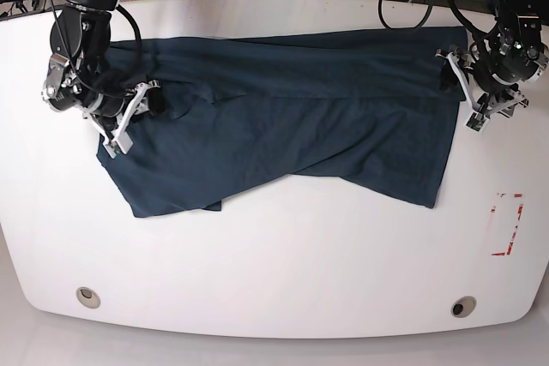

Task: Fold the T-shirt properly
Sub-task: 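Move the right gripper to the shirt hem and grasp it, then pull the grasped hem with the right gripper away from the robot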

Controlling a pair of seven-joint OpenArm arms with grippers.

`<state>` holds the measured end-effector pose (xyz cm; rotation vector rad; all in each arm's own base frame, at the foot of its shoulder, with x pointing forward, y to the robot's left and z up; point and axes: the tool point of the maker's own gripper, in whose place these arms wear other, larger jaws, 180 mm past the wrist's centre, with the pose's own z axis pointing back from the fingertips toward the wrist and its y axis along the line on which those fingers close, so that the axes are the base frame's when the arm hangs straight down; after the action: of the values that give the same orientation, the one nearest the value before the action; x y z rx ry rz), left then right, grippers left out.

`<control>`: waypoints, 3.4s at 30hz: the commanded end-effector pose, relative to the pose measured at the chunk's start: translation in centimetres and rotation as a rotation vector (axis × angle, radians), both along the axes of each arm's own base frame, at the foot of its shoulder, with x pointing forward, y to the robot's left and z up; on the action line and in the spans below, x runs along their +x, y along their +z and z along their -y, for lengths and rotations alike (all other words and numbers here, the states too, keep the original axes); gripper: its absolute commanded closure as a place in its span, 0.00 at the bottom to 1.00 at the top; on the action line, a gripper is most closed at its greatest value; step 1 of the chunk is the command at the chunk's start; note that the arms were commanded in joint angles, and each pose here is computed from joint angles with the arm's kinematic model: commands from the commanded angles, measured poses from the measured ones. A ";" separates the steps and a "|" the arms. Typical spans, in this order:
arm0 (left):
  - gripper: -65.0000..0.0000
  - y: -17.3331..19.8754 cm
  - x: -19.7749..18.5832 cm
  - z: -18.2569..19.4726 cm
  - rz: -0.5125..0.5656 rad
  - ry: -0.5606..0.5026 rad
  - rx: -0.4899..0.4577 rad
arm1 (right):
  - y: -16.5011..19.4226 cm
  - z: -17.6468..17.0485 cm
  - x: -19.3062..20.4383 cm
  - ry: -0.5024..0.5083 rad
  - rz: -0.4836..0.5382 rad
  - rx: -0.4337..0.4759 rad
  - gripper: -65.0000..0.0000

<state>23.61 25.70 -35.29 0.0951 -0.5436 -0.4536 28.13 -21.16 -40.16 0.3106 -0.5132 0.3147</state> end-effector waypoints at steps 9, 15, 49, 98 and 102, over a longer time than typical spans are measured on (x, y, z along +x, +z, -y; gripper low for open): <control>0.34 0.9 0.6 -0.3 0.030 -0.005 0.012 | 1.5 -1.1 1.7 0.024 0.085 0.034 0.53; 0.34 0.9 0.7 -0.3 0.031 -0.005 0.012 | 1.5 -1.0 1.6 0.023 0.083 0.031 0.54; 0.34 0.7 0.4 -0.3 0.022 -0.005 0.012 | 4.8 -0.9 4.1 0.049 0.187 -0.101 1.00; 0.34 -1.5 -0.6 3.3 -0.031 -0.049 -0.063 | 6.9 5.0 7.2 -0.099 0.220 -0.142 0.30; 0.34 -3.1 -1.3 3.4 -0.081 -0.042 -0.077 | 6.4 6.1 8.5 -0.128 0.194 -0.171 0.30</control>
<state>22.17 21.68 -38.42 -0.0187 -0.4823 -0.4808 34.84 -26.63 -35.50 0.0911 -0.6240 0.2683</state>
